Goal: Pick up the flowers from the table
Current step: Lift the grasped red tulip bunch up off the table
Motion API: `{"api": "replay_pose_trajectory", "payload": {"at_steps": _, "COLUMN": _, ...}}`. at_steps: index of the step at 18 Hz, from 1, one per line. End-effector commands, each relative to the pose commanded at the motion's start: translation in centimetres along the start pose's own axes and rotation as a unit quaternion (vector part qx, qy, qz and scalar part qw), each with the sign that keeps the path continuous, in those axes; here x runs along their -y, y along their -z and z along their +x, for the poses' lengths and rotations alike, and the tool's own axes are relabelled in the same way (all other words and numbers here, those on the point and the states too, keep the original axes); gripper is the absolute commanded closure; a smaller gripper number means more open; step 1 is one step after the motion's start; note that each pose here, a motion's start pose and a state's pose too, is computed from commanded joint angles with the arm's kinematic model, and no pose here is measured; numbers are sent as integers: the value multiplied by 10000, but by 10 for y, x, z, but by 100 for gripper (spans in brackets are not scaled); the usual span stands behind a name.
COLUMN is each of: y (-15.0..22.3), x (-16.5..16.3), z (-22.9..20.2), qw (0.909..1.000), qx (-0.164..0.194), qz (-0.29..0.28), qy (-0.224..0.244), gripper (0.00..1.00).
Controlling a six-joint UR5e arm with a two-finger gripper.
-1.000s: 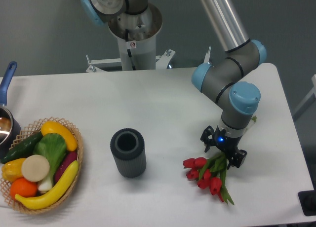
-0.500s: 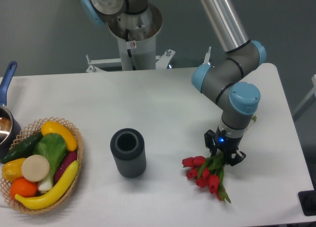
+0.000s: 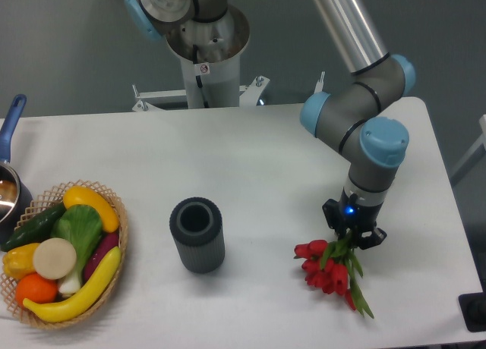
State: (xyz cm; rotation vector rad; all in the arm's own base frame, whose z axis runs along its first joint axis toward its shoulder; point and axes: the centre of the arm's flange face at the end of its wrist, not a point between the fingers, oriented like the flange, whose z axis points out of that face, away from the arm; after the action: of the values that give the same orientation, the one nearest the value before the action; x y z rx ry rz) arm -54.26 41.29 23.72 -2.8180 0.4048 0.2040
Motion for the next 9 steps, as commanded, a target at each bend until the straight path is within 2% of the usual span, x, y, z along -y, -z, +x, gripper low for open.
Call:
{"api": "replay_pose_trajectory", "payload": {"at_steps": 4, "y": 61, "x": 27, "z": 10, "qw": 9960, "qx": 211, "qz": 869, "qy": -3, "gripper": 72}}
{"api": "replay_pose_trajectory", "payload": {"at_steps": 9, "y": 128, "x": 51, "z": 31, "qw": 9791, "qx": 299, "qz": 1981, "qy": 352, "gripper": 72}}
